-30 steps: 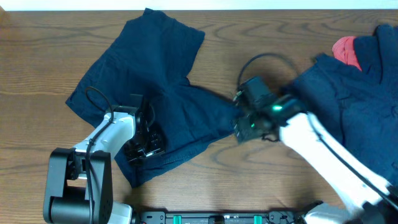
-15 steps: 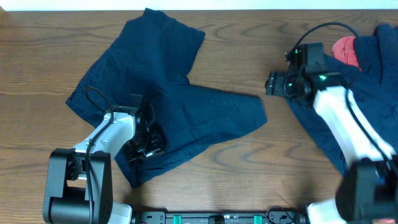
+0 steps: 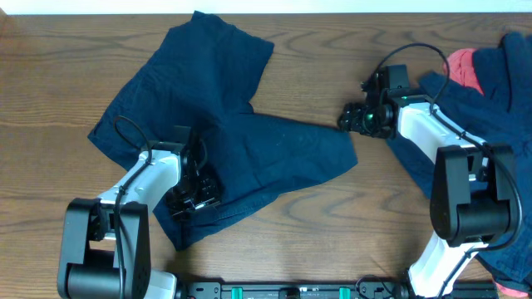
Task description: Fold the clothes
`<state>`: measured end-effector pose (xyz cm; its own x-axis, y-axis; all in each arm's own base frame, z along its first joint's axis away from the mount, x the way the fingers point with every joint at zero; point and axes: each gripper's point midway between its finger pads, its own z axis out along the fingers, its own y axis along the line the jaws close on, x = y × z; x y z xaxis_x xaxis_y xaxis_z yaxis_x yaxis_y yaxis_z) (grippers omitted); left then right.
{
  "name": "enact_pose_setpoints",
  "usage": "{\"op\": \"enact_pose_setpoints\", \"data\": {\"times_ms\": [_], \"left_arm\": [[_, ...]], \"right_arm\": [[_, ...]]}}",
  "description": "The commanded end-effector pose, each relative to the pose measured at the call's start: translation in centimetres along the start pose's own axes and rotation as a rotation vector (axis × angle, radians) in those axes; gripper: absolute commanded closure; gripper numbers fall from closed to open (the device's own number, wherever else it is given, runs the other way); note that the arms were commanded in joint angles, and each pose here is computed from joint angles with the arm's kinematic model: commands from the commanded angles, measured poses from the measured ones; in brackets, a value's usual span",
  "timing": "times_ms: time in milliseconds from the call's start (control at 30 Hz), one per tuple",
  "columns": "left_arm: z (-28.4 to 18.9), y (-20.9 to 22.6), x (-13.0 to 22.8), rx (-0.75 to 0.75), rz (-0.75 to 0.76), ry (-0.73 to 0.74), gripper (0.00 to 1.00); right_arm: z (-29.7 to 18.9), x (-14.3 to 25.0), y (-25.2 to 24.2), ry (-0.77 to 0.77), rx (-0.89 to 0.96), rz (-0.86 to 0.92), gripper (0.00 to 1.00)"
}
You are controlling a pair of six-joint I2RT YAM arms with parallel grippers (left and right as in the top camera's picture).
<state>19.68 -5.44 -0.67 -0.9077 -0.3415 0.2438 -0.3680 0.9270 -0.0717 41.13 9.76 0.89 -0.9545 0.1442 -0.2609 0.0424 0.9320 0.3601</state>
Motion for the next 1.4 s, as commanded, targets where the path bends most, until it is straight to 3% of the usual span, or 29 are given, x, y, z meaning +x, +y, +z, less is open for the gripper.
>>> {"op": "enact_pose_setpoints", "data": {"times_ms": [0, 300, 467, 533, 567, 767, 867, 1100, 1233, 1367], "left_arm": [[2.6, 1.1, 0.7, -0.033, 0.017, 0.046, 0.29], [2.6, 1.1, 0.7, -0.033, 0.017, 0.046, 0.28], [2.6, 1.1, 0.7, -0.033, 0.017, 0.046, 0.28], [2.6, 1.1, 0.7, -0.033, 0.017, 0.046, 0.28], [2.6, 1.1, 0.7, -0.033, 0.017, 0.046, 0.29], [2.6, 1.1, 0.7, -0.033, 0.017, 0.046, 0.28], [2.6, 1.1, 0.7, -0.034, 0.017, 0.047, 0.29], [2.6, 1.1, 0.7, -0.033, 0.017, 0.046, 0.29], [2.6, 1.1, 0.7, -0.033, 0.017, 0.046, 0.29], [2.6, 1.1, 0.7, -0.033, 0.017, 0.046, 0.28]], "right_arm": [[1.5, 4.0, 4.4, 0.141, -0.175, -0.146, 0.28], [2.2, 10.3, 11.4, 0.293, -0.283, -0.385, 0.18], [1.7, 11.5, 16.2, 0.284, -0.459, -0.46, 0.14], [1.8, 11.6, 16.8, 0.277, -0.467, -0.469, 0.17], [1.9, 11.5, 16.9, 0.273, -0.46, -0.459, 0.23], [2.0, 9.5, 16.5, 0.218, -0.411, -0.398, 0.82], [0.1, 7.4, 17.0, 0.172, -0.416, -0.394, 0.99], [-8.5, -1.8, 16.5, -0.155, -0.301, -0.382, 0.96], [-13.1, -5.9, 13.2, -0.348, -0.125, -0.324, 0.79], [-14.3, -6.4, 10.3, -0.36, -0.035, -0.272, 0.67]]}}
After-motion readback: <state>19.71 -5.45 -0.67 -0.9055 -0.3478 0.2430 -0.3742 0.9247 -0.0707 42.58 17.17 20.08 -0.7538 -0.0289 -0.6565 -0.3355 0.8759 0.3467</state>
